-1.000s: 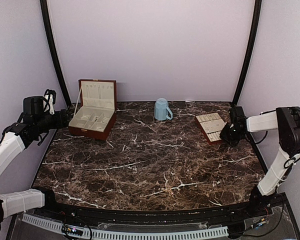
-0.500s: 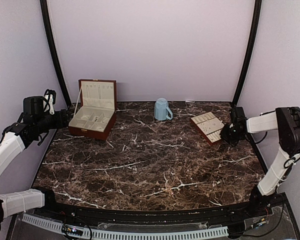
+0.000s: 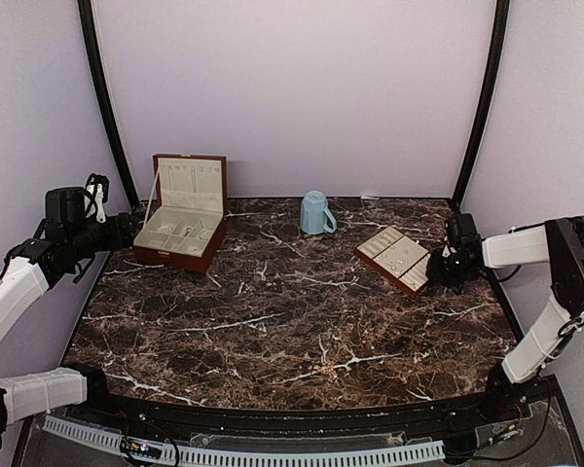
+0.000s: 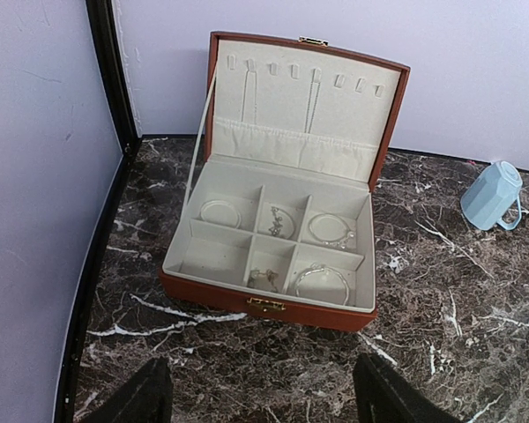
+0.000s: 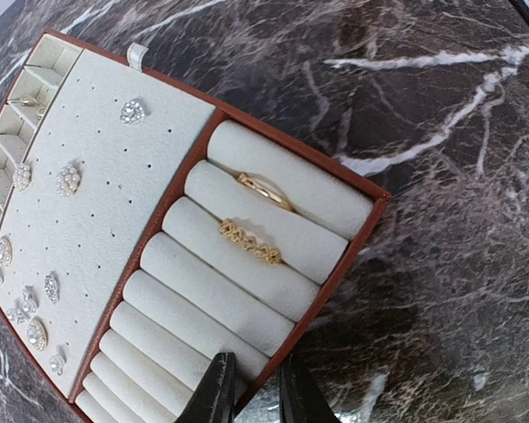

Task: Organize the mixed jewelry
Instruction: Move to the center of the board in the compartment layer.

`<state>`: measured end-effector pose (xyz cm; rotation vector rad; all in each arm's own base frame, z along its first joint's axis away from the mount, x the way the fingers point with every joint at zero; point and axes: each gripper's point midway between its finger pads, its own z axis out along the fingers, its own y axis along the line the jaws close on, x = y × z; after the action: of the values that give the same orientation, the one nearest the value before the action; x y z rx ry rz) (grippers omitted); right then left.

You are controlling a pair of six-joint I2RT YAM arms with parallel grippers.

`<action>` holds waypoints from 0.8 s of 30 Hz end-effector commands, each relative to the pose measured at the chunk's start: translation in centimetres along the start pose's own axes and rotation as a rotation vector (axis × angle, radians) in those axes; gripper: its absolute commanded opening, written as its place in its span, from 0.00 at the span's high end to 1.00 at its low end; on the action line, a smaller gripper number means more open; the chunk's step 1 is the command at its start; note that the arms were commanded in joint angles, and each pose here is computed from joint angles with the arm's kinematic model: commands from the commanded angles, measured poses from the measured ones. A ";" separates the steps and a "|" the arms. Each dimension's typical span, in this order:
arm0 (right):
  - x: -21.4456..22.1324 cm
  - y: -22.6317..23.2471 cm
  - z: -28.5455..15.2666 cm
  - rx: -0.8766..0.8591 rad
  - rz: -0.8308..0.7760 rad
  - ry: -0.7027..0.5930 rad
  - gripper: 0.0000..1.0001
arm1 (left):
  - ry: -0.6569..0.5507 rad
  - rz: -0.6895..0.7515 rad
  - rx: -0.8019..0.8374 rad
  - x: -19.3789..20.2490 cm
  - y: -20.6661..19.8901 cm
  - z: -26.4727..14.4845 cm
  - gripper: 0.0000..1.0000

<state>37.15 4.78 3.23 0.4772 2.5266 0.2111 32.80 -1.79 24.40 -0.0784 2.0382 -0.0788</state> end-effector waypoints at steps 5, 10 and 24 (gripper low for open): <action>2.5 3.9 -0.7 -0.076 -0.217 0.036 0.82 | -0.002 0.000 -0.010 0.1 0.3 0.1 0.27; 3.1 7.1 -1.1 -0.143 -0.325 0.027 0.81 | -0.003 0.001 -0.010 0.1 0.3 0.1 0.27; 6.2 15.2 0.1 -0.300 -0.566 0.083 0.81 | 0.003 0.000 -0.012 0.3 0.3 0.2 0.27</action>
<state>36.46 17.95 3.58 -0.2354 2.5638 0.3181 32.82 -1.80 24.34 -0.0784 2.0401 -0.0786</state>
